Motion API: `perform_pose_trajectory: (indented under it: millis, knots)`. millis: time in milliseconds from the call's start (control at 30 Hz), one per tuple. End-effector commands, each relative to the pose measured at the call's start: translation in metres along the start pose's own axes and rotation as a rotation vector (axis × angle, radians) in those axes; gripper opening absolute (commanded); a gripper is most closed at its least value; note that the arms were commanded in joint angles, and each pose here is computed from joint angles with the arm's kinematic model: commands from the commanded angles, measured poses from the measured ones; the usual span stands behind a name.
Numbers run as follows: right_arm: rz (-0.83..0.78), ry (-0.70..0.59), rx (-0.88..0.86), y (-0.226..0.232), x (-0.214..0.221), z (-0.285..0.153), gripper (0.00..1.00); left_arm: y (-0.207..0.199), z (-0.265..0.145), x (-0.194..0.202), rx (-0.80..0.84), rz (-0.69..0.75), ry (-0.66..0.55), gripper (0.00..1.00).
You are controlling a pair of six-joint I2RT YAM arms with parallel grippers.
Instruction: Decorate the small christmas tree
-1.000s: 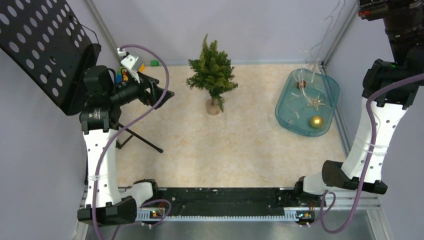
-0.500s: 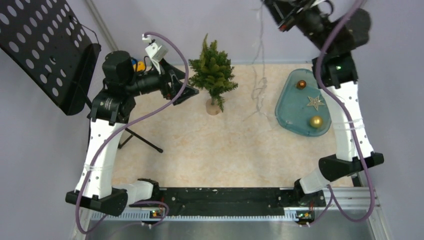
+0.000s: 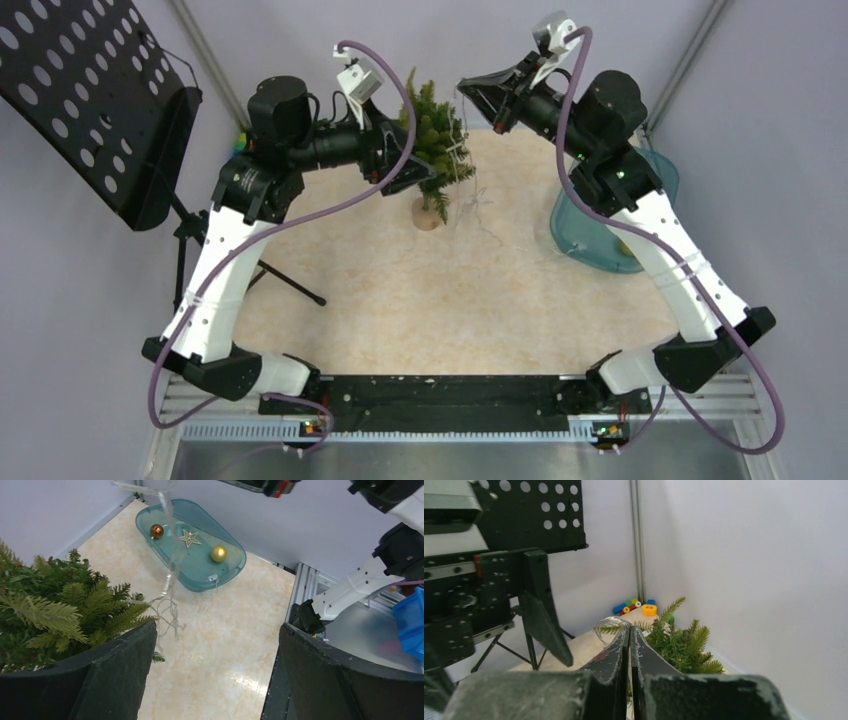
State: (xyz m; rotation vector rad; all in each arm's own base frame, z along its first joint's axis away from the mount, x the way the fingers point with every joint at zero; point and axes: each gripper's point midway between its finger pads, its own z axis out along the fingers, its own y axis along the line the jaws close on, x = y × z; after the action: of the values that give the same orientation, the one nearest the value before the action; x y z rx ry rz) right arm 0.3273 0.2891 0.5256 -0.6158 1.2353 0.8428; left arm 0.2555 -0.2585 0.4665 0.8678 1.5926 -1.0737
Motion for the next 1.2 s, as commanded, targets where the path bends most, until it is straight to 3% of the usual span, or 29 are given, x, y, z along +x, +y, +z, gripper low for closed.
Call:
perform_pose_trajectory:
  millis: [0, 133, 367, 533, 633, 667, 833, 967, 1000, 1100, 1167]
  knots:
    - [-0.045, -0.115, -0.009, 0.021, -0.042, -0.015, 0.0, 0.006, 0.004, -0.018, -0.037, 0.061, -0.041, 0.94]
    - [-0.032, -0.111, -0.027, 0.031, -0.039, -0.013, 0.0, 0.005, 0.02, -0.015, -0.006, 0.036, -0.022, 0.87]
    - [-0.015, -0.092, -0.069, 0.045, -0.029, -0.009, 0.0, 0.003, 0.037, -0.008, 0.009, 0.03, 0.002, 0.83]
    - [-0.006, -0.091, -0.098, 0.052, -0.03, -0.01, 0.0, 0.006, 0.038, -0.014, -0.013, 0.045, -0.011, 0.53]
    - [0.0, -0.081, -0.108, 0.054, -0.027, -0.011, 0.0, 0.005, 0.039, -0.016, -0.008, 0.035, -0.014, 0.07]
    - [-0.001, -0.076, -0.107, 0.054, -0.025, -0.011, 0.0, 0.004, 0.037, -0.017, -0.011, 0.035, -0.015, 0.0]
    - [-0.044, -0.017, -0.076, 0.046, -0.009, -0.012, 0.02, 0.001, 0.016, -0.025, -0.083, 0.084, -0.036, 0.0]
    - [-0.075, 0.086, -0.086, 0.045, 0.026, -0.021, 0.65, -0.001, -0.011, -0.042, -0.192, 0.147, -0.068, 0.0]
    - [-0.094, 0.114, -0.085, 0.043, 0.038, -0.024, 0.76, -0.001, -0.021, -0.044, -0.224, 0.184, -0.065, 0.0]
    - [-0.09, 0.211, -0.102, 0.042, 0.079, -0.036, 0.98, 0.001, -0.052, -0.049, -0.339, 0.293, -0.062, 0.0]
    - [-0.072, 0.288, -0.136, 0.042, 0.106, -0.048, 0.99, 0.007, -0.076, -0.052, -0.446, 0.364, -0.059, 0.0]
